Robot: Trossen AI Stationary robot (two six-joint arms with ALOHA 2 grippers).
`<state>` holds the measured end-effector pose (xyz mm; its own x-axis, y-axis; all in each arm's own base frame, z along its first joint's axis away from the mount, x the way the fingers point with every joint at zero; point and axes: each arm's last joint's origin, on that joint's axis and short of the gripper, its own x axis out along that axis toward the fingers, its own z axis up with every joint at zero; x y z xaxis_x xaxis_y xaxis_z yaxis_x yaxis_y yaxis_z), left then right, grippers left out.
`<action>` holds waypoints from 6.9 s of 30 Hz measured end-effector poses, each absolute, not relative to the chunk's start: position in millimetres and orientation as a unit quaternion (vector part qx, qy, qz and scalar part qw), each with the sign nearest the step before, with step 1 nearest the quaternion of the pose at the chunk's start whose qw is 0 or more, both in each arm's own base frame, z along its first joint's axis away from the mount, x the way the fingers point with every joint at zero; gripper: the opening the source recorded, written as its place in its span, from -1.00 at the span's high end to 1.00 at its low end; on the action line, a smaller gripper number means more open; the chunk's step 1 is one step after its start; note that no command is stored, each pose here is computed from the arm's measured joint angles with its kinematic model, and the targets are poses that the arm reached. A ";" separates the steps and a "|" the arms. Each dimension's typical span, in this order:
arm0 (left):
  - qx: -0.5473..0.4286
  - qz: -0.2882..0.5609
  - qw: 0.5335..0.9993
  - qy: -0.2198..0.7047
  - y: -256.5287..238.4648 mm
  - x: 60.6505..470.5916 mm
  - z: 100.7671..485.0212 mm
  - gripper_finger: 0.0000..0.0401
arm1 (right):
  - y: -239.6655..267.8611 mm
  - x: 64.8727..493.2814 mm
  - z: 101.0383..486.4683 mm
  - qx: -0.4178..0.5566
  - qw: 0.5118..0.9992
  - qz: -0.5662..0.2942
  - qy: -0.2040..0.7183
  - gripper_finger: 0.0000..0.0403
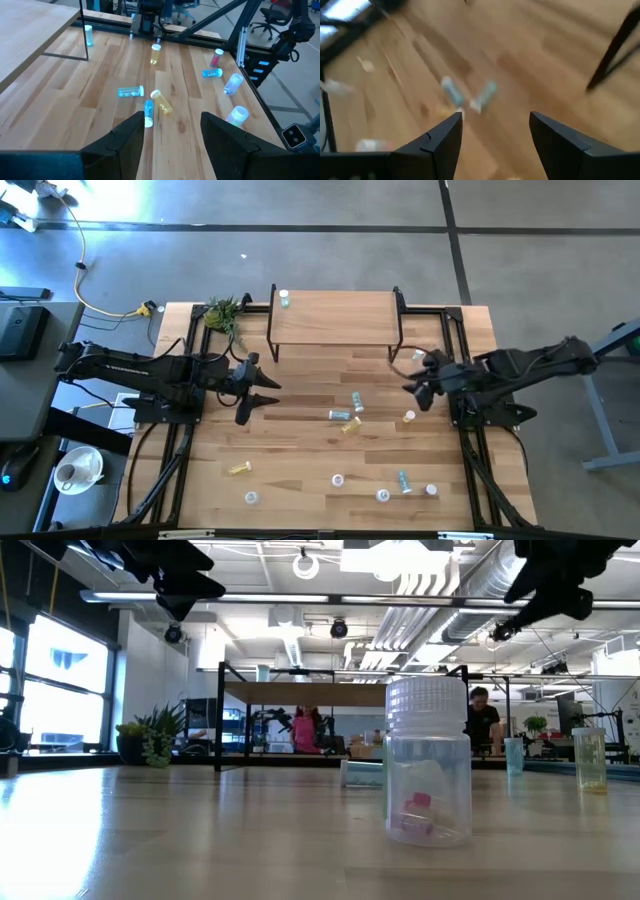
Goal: Pick and place medicine bottles onto shelf by color
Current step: Put the top right yellow pill bottle on the shelf, then put the left transparent pill bottle on the shelf
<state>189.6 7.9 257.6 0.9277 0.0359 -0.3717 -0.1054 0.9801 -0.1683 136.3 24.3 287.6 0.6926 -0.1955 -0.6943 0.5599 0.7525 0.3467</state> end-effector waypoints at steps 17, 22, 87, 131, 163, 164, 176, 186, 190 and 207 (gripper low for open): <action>-0.085 0.035 0.977 0.191 8.0 189.4 256.7 0.08 | 57.8 170.8 240.0 0.322 0.749 -0.290 0.500 -0.10; -0.085 0.035 0.977 0.192 8.0 189.4 256.6 0.08 | 63.8 175.9 230.4 0.323 0.731 -0.316 0.511 -0.10; -0.085 0.036 0.974 0.208 7.9 188.2 253.9 0.08 | 87.4 236.0 214.7 0.243 0.732 -0.337 0.540 0.51; -0.069 0.088 0.975 0.193 11.8 189.8 255.4 0.08 | -153.1 227.2 421.4 0.235 0.780 -0.472 0.336 0.51; -0.083 0.089 0.974 0.192 11.6 189.8 255.4 0.08 | -216.7 284.1 328.0 0.200 0.716 -0.423 0.517 0.51; -0.083 0.089 0.974 0.192 11.6 189.8 255.4 0.08 | -217.9 284.4 327.0 0.202 0.716 -0.422 0.518 0.51; -0.083 0.088 0.972 0.201 11.4 189.1 253.8 0.08 | -222.0 286.8 318.7 0.217 0.713 -0.405 0.530 0.51; -0.083 0.088 0.972 0.201 11.4 189.1 253.8 0.08 | -222.5 286.9 318.8 0.207 0.713 -0.409 0.531 0.44; -0.083 0.088 0.972 0.201 11.4 189.1 253.8 0.08 | -222.9 287.2 318.8 0.201 0.715 -0.405 0.533 0.32; -0.082 0.088 0.972 0.202 11.4 189.1 253.8 0.08 | -223.8 288.2 337.8 0.190 0.733 -0.406 0.513 0.25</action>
